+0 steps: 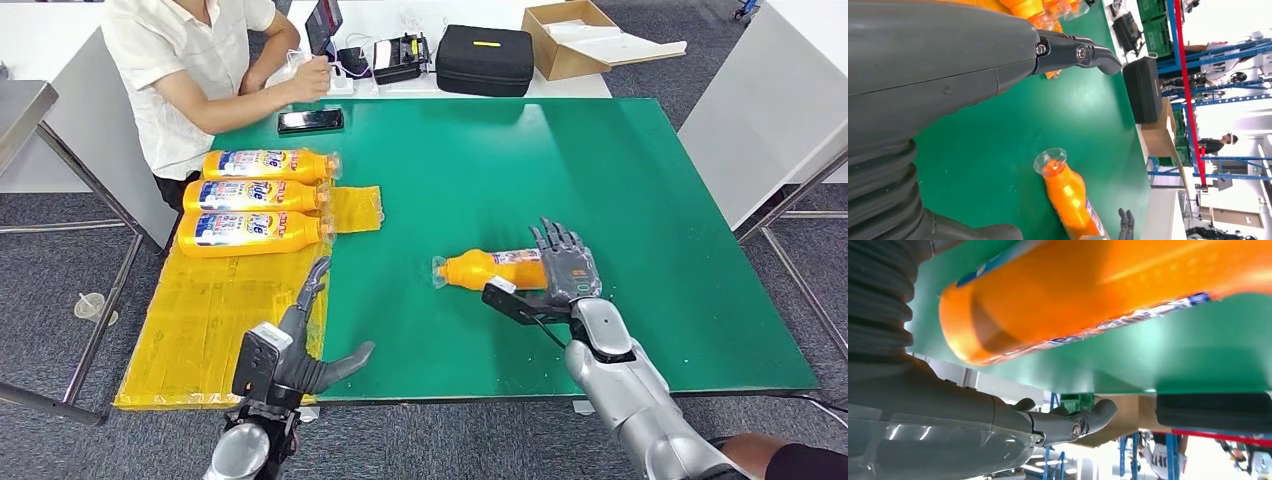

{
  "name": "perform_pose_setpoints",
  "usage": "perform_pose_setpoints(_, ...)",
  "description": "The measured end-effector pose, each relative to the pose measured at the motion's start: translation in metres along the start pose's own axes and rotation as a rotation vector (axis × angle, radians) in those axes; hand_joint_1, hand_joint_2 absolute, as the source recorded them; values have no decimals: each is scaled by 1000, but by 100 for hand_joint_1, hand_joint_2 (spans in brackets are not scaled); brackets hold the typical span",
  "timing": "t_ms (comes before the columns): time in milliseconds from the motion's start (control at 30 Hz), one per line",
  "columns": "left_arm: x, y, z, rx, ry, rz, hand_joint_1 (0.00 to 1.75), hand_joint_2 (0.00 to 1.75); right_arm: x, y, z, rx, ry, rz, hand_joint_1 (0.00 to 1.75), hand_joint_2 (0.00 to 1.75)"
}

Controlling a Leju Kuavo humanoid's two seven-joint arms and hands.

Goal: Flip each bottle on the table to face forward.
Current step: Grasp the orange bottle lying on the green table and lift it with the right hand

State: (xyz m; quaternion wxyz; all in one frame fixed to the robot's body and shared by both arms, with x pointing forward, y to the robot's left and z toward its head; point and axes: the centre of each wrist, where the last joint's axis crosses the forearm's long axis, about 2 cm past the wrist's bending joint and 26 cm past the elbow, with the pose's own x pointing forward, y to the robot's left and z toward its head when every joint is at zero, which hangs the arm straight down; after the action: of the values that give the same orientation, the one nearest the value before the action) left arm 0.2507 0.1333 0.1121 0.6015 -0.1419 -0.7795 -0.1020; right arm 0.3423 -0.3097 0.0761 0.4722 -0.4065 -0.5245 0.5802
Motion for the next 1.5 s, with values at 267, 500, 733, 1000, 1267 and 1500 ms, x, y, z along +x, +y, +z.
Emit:
perform_pose_setpoints(267,-3,1,-2,0,14,-2,0,175,5,1,-7,17,-15,-5,0,175)
perform_pose_setpoints(500,-7,1,-2,-25,59,31,0,175,6,10,-5,56,-17,-40,0,175)
perform_pose_setpoints(733,-11,1,0,-50,88,38,0,175,4,16,-3,89,-10,-57,0,175)
perform_pose_setpoints(1000,-15,2,3,-57,105,36,0,175,-5,15,-4,168,41,-36,119,175)
perform_pose_setpoints(1267,-17,2,4,-57,113,37,0,175,-22,6,-10,243,133,39,175,175)
perform_pose_setpoints(1500,-17,1,3,-59,119,54,0,175,-34,-1,-14,301,169,88,175,175)
